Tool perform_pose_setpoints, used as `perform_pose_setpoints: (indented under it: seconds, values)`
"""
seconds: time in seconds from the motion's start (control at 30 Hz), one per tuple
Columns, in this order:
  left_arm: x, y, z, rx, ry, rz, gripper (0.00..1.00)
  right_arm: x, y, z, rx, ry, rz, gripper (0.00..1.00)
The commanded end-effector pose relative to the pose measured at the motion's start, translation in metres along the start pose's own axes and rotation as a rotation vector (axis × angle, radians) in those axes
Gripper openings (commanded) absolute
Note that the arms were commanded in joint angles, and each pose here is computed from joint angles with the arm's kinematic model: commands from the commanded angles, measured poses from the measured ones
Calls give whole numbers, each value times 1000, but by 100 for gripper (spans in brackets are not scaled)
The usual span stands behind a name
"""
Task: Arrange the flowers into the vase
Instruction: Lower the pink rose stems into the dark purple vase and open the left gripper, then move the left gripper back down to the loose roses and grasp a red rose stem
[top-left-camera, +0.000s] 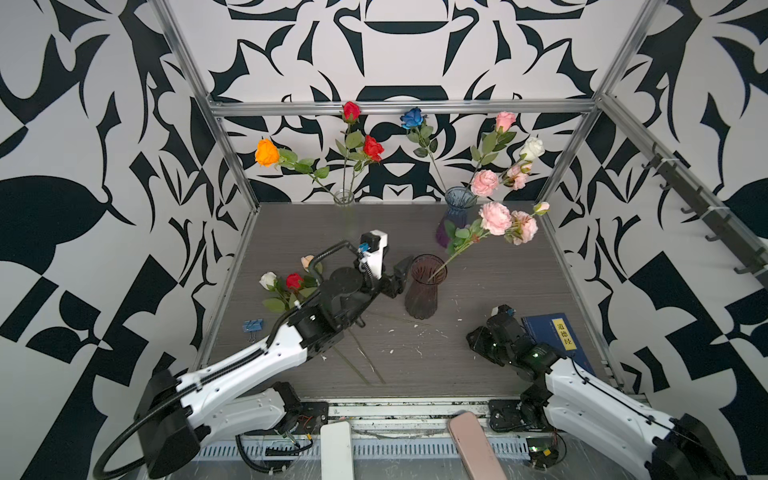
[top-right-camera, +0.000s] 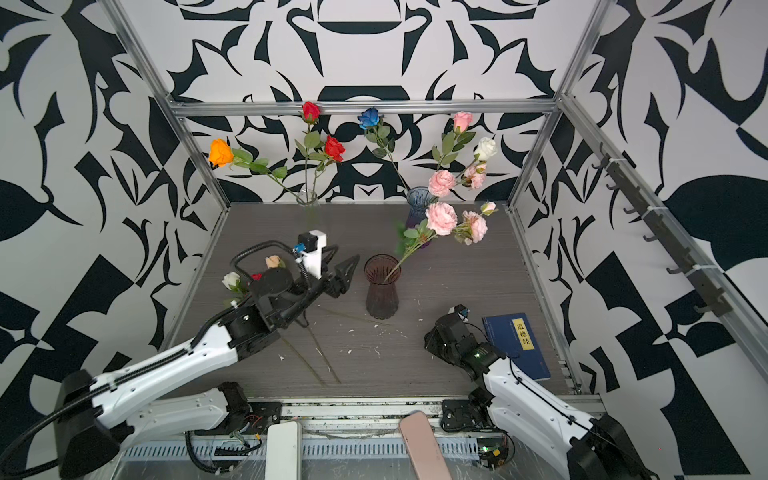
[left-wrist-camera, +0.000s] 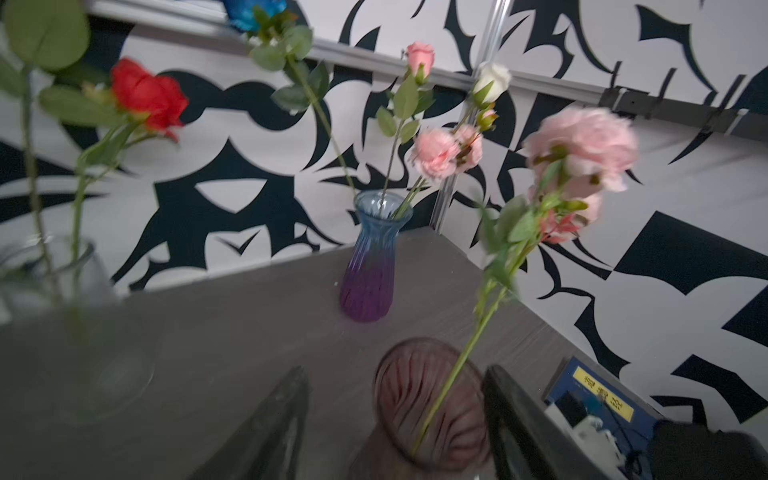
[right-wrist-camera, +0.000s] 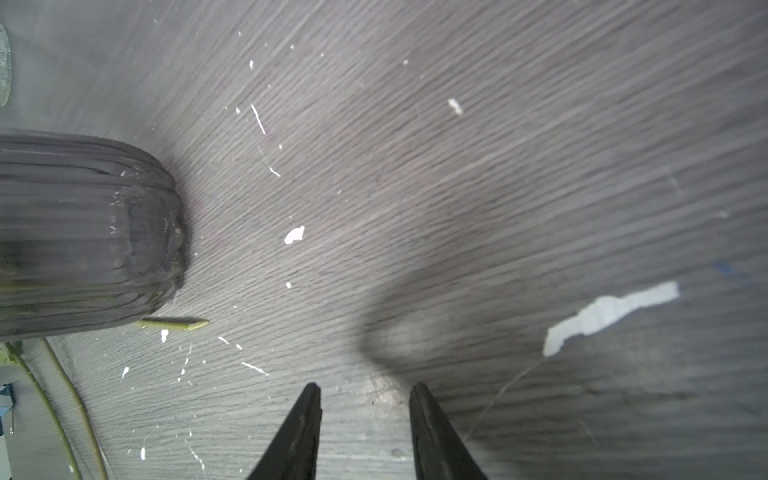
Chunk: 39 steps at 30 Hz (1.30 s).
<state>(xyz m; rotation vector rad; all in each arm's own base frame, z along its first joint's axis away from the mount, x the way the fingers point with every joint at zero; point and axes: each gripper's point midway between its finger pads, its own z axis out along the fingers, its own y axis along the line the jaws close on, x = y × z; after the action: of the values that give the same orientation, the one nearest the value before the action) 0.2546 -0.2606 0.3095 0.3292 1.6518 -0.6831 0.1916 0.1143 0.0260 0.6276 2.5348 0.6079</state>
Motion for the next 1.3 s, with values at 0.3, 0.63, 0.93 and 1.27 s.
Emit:
perform_pose_setpoints:
  seconds: [0.3,0.63,0.93,1.27]
  values:
    - [126,117,-77,-484,216,-266,51,-7,15,2,-25,0,-11,39]
    - [167,175,-79,-606,321,-597,52,-8,14,-1,-34,-12,0,39]
    - [195,190,-67,-592,332,-794,40,-8,13,-2,-38,-15,-1,39]
    - [204,190,-39,-543,376,-796,40,-8,12,-3,-45,-20,3,39]
